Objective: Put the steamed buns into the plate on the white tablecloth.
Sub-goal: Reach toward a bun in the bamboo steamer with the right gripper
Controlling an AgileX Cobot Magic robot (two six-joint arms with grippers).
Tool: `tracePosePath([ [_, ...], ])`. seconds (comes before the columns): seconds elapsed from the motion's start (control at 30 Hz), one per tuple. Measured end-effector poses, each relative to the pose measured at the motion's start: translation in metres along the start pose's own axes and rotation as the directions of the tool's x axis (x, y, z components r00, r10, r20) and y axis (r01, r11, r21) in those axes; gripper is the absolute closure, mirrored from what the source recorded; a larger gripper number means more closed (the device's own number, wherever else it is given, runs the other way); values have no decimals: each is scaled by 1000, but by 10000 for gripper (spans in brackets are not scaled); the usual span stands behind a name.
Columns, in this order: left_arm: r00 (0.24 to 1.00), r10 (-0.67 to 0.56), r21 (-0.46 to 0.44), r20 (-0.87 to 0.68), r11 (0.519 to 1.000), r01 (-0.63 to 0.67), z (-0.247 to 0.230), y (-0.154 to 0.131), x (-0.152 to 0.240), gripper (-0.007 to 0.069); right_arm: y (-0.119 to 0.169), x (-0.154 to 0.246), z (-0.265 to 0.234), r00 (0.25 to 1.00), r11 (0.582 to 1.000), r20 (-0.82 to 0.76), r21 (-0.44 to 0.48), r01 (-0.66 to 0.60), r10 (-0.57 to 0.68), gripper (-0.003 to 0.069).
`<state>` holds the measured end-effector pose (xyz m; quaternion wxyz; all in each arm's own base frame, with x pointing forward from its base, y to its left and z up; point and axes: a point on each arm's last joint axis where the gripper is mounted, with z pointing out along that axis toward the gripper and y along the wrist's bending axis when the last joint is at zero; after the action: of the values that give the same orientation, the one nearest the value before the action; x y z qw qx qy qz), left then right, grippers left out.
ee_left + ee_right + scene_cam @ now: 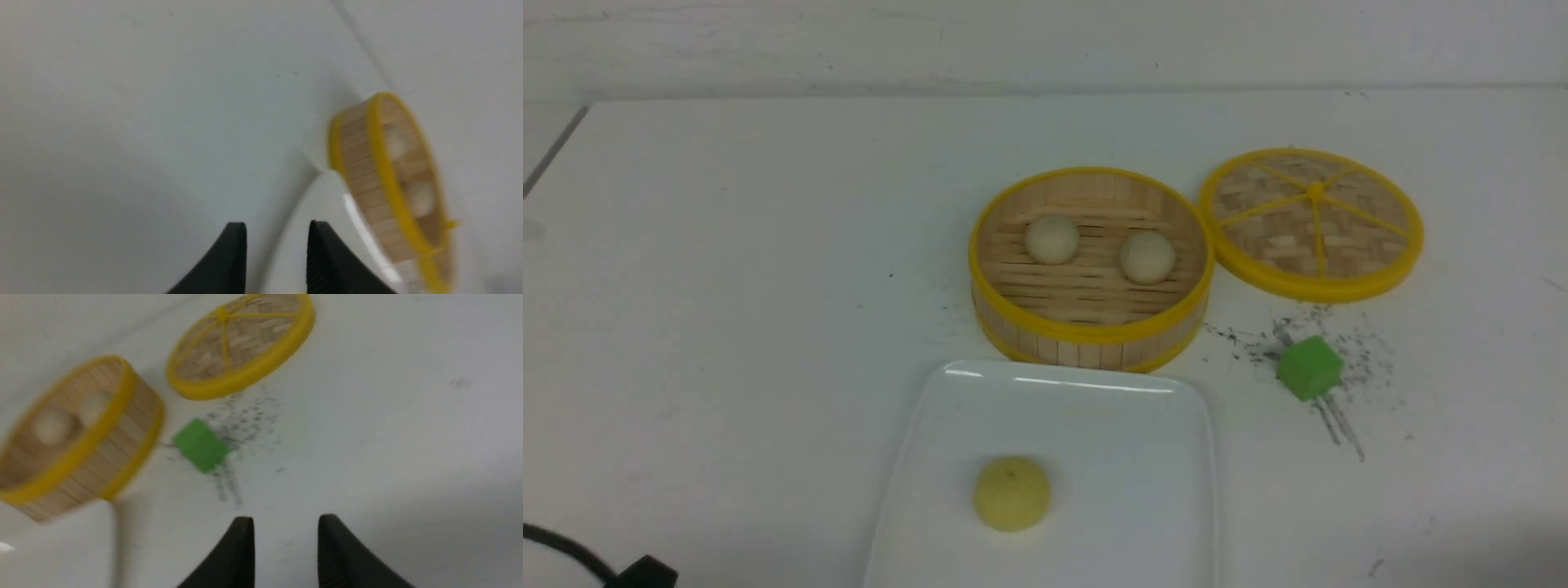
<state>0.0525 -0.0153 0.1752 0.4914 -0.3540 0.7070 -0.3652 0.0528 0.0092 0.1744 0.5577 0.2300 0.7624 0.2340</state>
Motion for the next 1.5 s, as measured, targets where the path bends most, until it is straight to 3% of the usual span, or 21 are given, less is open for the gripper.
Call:
tracePosePath([
  [0.1,970,-240,46,-26,970,241,0,-5,1,385,5,1,0,966,965,-27,-54,-257,255,419],
  [0.23,941,-339,79,-21,937,339,0,-7,-1,385,9,1,0,928,924,-47,-84,-373,370,419],
  [0.57,921,-382,192,82,913,361,-2,-13,-13,385,11,1,-1,910,905,-57,-98,-415,411,419],
  [0.73,876,-470,290,110,858,424,-7,-25,-24,411,28,-21,-12,962,948,15,-175,-267,274,419],
  [0.8,906,-404,344,130,875,341,-18,-45,-33,433,40,-36,-21,982,966,88,-215,-142,164,419],
  [0.9,952,-183,411,246,909,68,-42,-84,-49,482,60,-61,-33,985,974,172,-223,29,10,434],
  [1.0,959,37,362,279,921,-141,-52,-115,-59,538,75,-80,-33,979,971,160,-183,153,-124,509],
  [1.03,964,114,318,239,929,-189,-48,-124,-61,560,81,-87,-30,974,966,122,-154,209,-191,557],
  [1.07,966,142,303,216,931,-204,-47,-125,-60,569,81,-87,-29,972,963,103,-145,225,-211,557],
  [1.13,966,260,188,7,948,-257,-26,-134,-58,612,87,-93,-17,937,940,-91,-76,332,-338,655],
  [1.27,831,313,3,-459,936,-351,19,-133,-49,623,84,-97,12,785,907,-509,21,421,-352,673],
  [1.43,625,295,-32,-723,889,-457,63,-125,-48,623,88,-104,50,675,913,-686,38,407,-272,672],
  [1.5,565,289,-25,-773,876,-481,81,-122,-49,623,93,-105,69,627,921,-727,-20,388,-280,669],
])
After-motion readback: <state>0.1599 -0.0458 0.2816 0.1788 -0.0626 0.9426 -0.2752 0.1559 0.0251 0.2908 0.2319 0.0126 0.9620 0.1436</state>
